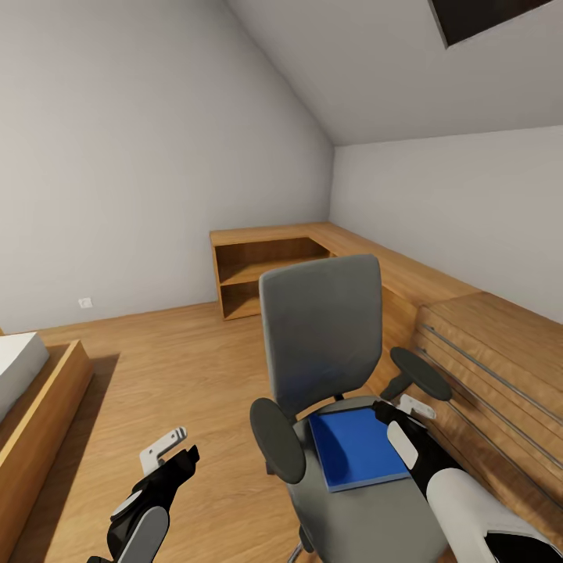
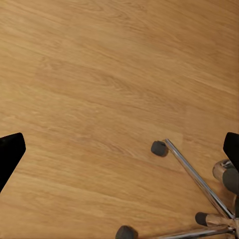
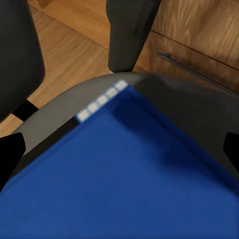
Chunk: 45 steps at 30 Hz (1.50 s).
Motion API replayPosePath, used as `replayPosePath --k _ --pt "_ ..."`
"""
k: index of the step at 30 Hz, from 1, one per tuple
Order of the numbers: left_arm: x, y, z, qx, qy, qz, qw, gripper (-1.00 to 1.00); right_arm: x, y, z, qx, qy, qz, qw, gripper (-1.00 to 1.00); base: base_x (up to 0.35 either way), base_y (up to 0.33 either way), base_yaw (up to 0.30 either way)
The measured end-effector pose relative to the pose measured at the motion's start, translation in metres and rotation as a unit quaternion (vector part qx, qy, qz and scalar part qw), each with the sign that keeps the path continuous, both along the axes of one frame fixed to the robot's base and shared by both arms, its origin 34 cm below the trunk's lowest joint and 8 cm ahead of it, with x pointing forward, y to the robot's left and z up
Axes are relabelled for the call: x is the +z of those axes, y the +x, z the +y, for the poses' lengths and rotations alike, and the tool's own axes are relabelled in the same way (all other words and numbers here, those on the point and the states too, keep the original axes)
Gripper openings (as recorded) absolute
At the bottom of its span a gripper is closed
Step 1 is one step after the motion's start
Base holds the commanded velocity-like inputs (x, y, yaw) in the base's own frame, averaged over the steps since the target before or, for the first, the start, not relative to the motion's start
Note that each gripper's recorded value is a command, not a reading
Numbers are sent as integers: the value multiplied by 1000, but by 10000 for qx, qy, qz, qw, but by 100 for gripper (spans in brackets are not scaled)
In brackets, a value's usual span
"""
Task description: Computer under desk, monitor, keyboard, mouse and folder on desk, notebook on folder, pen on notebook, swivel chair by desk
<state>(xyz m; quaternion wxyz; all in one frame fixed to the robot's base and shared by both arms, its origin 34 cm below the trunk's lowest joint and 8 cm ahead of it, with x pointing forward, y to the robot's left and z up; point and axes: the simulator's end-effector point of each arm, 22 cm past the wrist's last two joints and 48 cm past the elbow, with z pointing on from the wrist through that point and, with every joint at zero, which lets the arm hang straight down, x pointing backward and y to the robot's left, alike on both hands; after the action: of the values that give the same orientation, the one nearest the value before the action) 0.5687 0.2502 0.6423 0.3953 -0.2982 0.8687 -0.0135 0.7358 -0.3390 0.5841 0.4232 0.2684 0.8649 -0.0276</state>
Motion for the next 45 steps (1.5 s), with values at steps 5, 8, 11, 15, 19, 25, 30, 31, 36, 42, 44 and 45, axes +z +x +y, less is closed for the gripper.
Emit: replayPosePath --k 5,8,11,15,19,25,30,31,36,42,44,45 --pt "0 0 0 0 0 0 10000 100 0 0 0 -4 3 0 10000 100 0 0 -1" --pt "0 0 0 6 -1 -5 10000 100 -1 0 0 -6 4 7 10000 100 2 48 0" --pt "0 0 0 6 -3 -4 10000 100 -1 0 0 -3 4 7 10000 100 9 205 0" --pt "0 0 0 6 -4 -5 10000 100 0 0 -1 -5 3 2 10000 100 3 167 0" --pt "0 0 0 1 -4 -1 10000 100 0 0 -1 -12 3 0 10000 100 1 47 0" --pt "0 0 0 -3 -4 4 10000 100 0 0 -2 -10 -5 -2 10000 100 0 5 0" --pt "0 0 0 11 -2 -5 10000 100 0 -1 -2 3 -33 11 10000 100 28 0 0" --pt "0 0 0 13 -1 -7 10000 100 0 -1 -2 3 -34 11 10000 100 130 0 0" --pt "1 0 1 18 2 -15 10000 100 0 -1 -2 2 -43 18 10000 100 124 0 0" --pt "0 0 0 8 -4 -8 10000 100 -2 -2 -3 2 -63 50 10000 100 21 0 0" --pt "0 0 0 6 -4 -7 10000 100 -3 -4 -6 -52 -107 91 9999 100 4 0 0" --pt "0 0 0 6 -4 -6 10000 100 -3 -5 -7 -78 -129 109 9998 100 3 0 0"
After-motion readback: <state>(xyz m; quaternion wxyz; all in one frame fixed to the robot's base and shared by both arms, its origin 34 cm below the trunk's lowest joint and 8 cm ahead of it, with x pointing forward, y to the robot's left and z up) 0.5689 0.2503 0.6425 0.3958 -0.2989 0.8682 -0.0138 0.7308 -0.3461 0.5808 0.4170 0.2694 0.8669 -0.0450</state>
